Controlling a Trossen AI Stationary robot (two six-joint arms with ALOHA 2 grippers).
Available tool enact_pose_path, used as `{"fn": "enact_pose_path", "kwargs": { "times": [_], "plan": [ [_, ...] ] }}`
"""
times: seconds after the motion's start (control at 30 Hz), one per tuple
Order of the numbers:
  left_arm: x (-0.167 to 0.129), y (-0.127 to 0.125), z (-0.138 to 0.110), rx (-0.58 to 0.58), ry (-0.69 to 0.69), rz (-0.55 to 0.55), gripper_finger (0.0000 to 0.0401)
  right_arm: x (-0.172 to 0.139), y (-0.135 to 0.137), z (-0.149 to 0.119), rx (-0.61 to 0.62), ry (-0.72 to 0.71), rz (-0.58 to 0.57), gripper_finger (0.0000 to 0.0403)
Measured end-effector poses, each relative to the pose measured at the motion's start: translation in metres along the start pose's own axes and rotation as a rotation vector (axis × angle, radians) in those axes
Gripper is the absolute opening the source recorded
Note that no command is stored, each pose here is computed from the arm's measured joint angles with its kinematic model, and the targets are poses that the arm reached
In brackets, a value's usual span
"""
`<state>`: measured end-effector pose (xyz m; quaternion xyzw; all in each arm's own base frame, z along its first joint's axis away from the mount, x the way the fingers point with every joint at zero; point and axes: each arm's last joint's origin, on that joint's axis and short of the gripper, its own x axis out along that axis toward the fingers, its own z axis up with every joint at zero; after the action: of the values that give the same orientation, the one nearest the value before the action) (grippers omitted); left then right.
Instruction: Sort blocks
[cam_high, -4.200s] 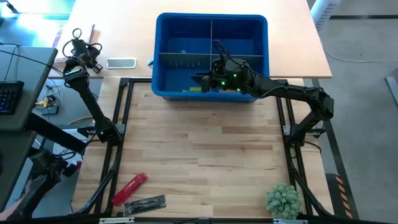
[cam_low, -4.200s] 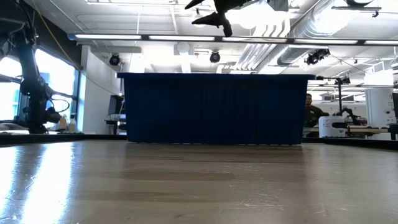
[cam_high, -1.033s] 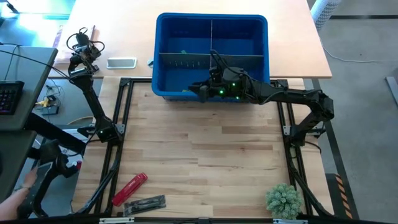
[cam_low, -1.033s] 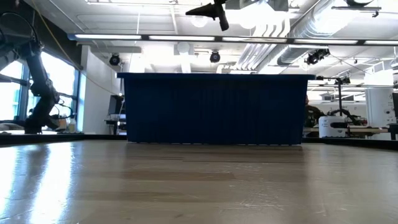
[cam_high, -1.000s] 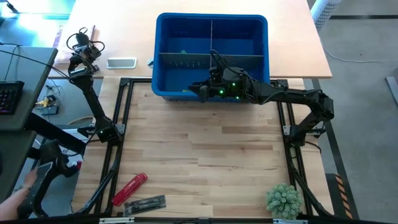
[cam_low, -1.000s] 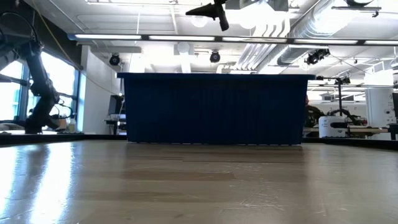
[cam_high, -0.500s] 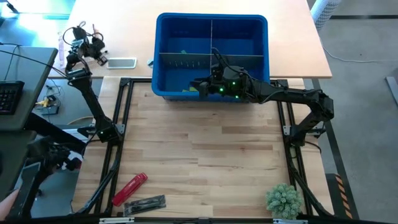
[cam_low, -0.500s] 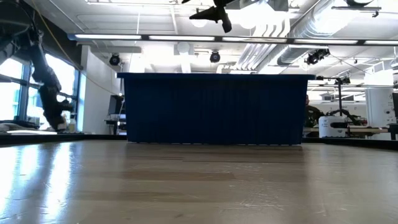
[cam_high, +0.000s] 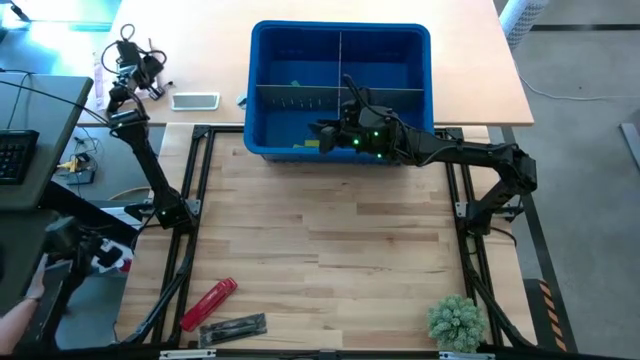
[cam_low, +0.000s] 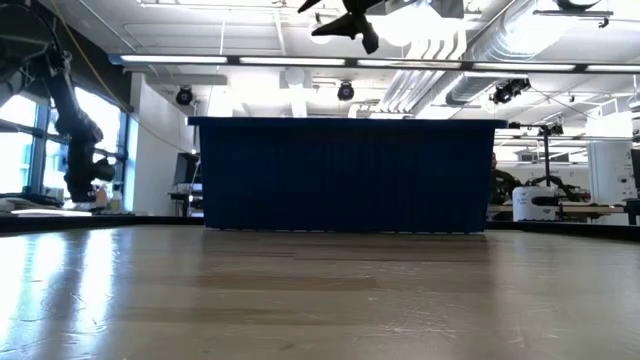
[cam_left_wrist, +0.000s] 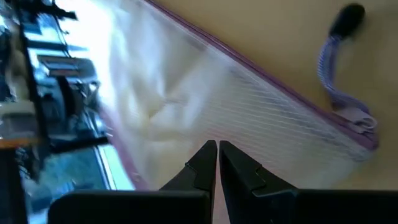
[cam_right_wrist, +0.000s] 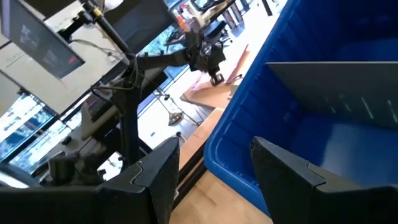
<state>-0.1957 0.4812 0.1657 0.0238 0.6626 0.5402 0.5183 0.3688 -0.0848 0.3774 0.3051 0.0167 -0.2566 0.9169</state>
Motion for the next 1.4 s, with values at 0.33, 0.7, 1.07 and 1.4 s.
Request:
{"fn": "enact_pose_path", "kwargs": {
  "times": [0.33, 0.7, 1.07, 1.4],
  "plan": [
    [0.017, -0.03, -0.012, -0.189, 0.107, -0.183, 0.0, 0.0, 0.001, -0.001, 0.018, 0.0, 0.001, 0.0185],
    [-0.002, -0.042, 0.02, -0.306, -0.073, -0.368, 0.0, 0.0, 0.001, -0.001, 0.08, 0.0, 0.001, 0.0185],
    [-0.025, 0.018, 0.008, -0.461, -0.171, -0.102, 0.0, 0.0, 0.001, -0.001, 0.083, 0.0, 0.001, 0.0185],
    [0.008, -0.002, -0.004, -0.395, 0.018, -0.04, 0.0, 0.0, 0.001, -0.001, 0.139, 0.0, 0.002, 0.0185]
  ]
}}
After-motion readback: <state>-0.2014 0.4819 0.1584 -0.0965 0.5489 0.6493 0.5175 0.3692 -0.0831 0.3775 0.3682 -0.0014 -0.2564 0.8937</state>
